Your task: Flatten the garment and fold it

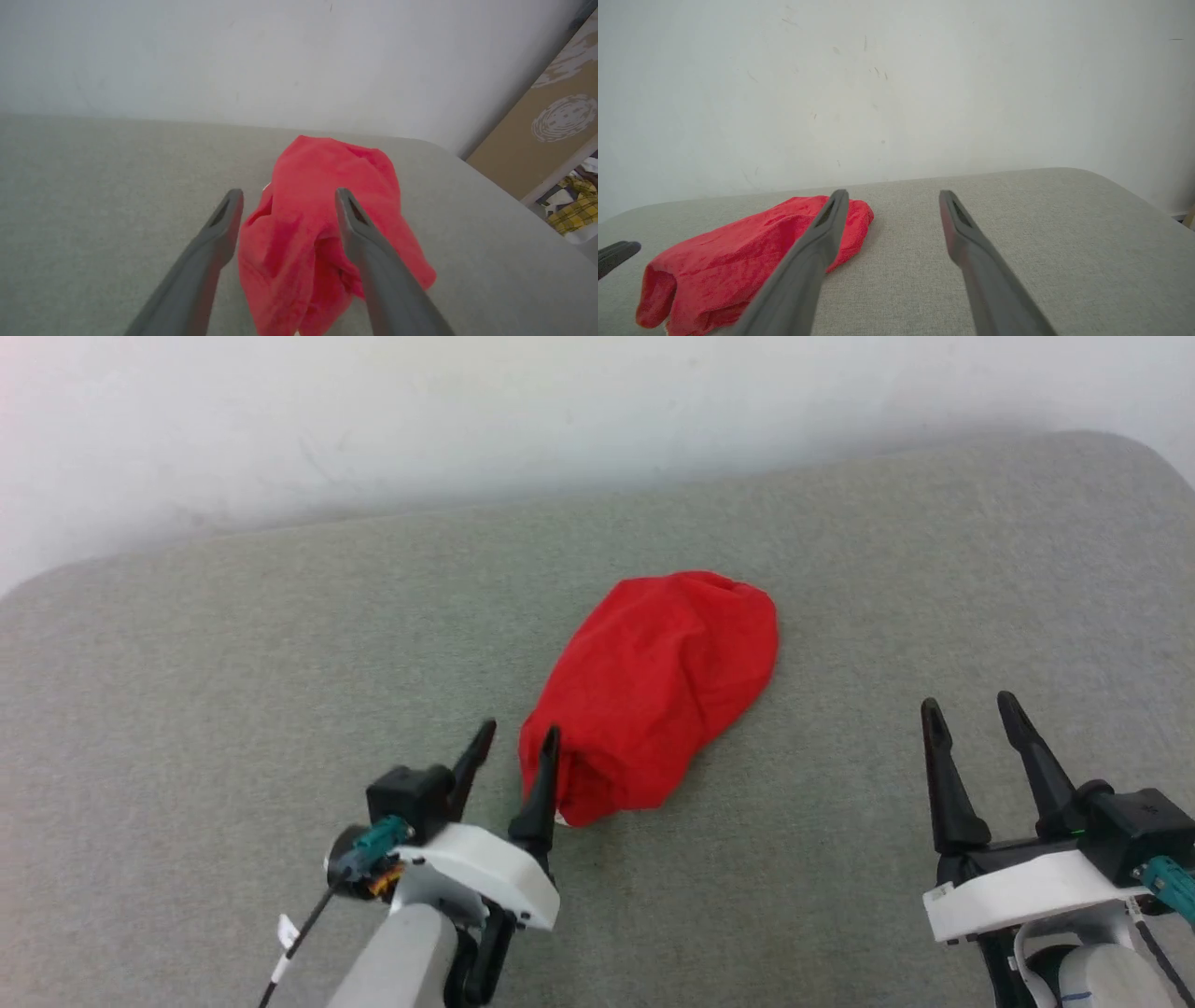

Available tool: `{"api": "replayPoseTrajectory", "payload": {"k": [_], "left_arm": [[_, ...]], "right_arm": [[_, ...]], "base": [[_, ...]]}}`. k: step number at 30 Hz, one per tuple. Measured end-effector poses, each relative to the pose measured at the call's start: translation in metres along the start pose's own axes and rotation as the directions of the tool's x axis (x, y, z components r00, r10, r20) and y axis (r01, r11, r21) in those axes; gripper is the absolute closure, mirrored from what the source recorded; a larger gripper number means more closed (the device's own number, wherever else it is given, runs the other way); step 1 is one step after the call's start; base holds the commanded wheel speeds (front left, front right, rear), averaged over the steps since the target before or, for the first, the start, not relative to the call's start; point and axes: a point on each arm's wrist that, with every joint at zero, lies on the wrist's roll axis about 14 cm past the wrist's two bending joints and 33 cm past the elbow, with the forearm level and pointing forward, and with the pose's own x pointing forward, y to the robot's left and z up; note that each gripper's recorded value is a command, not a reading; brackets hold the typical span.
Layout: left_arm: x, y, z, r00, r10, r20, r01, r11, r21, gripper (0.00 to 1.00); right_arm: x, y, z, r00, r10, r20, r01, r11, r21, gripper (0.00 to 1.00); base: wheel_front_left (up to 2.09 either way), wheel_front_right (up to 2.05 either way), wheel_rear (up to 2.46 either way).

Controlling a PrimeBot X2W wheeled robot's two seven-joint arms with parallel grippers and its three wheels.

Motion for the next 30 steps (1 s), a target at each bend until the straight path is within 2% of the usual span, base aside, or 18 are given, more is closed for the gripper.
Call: {"api": "replayPoseTrajectory", "payload": {"k": [4, 9, 18, 23, 27, 30], "left_arm": [[-0.008, 0.007, 0.054, 0.985, 0.036, 0.17, -0.04, 0.999, 0.021, 0.0], [-0.035, 0.038, 0.082, 0.951, 0.162, 0.265, -0.174, 0.985, 0.023, 0.0], [-0.092, 0.115, 0.092, 0.874, 0.382, 0.301, -0.429, 0.897, 0.104, 0.0], [-0.108, 0.129, 0.091, 0.861, 0.413, 0.296, -0.467, 0.873, 0.139, 0.0], [-0.112, 0.131, 0.089, 0.866, 0.405, 0.292, -0.466, 0.866, 0.182, 0.0], [-0.111, 0.129, 0.085, 0.87, 0.404, 0.281, -0.461, 0.869, 0.178, 0.0]], "right_arm": [[0.002, 0.009, 0.006, 0.999, 0.029, 0.017, -0.029, 1.0, -0.002, 0.0], [-0.002, 0.017, 0.009, 0.998, 0.051, 0.02, -0.051, 0.999, 0.002, 0.0], [-0.006, 0.029, 0.008, 0.996, 0.087, 0.005, -0.087, 0.996, -0.001, 0.0], [-0.006, 0.036, 0.002, 0.994, 0.11, -0.025, -0.11, 0.994, 0.004, 0.0], [-0.002, 0.045, -0.005, 0.989, 0.136, -0.054, -0.136, 0.991, 0.005, 0.0], [0.011, 0.063, -0.008, 0.979, 0.189, -0.077, -0.19, 0.982, -0.004, 0.0]], "base": [[0.0, 0.0, 0.0], [0.0, 0.0, 0.0], [0.0, 0.0, 0.0], [0.0, 0.0, 0.0], [0.0, 0.0, 0.0], [0.0, 0.0, 0.0]]}}
